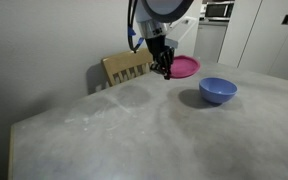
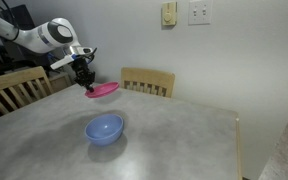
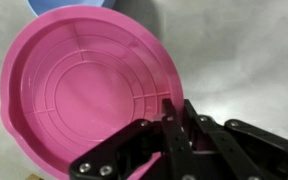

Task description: Take the plate and put it on the bowl

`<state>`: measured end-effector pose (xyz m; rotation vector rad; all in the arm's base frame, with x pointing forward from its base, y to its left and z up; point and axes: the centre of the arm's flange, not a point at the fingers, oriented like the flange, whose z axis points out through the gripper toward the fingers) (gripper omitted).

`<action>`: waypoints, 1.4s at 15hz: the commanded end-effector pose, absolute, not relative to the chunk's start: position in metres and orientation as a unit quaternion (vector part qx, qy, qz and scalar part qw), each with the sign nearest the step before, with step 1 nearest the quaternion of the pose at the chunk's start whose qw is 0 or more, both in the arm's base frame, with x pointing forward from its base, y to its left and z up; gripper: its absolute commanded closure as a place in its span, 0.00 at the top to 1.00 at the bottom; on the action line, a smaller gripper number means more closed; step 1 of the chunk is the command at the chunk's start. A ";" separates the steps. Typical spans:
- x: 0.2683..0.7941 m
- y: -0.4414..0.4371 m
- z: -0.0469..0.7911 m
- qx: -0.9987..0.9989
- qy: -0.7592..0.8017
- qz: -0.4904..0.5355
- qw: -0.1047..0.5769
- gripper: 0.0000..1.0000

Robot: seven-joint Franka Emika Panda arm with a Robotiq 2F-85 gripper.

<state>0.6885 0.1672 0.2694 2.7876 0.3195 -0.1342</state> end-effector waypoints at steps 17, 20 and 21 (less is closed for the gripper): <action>0.579 0.034 0.224 0.990 -0.116 -0.066 0.054 0.03; 0.577 0.023 0.225 0.990 -0.123 -0.051 0.052 0.03; 0.578 0.019 0.226 0.990 -0.123 -0.046 0.052 0.03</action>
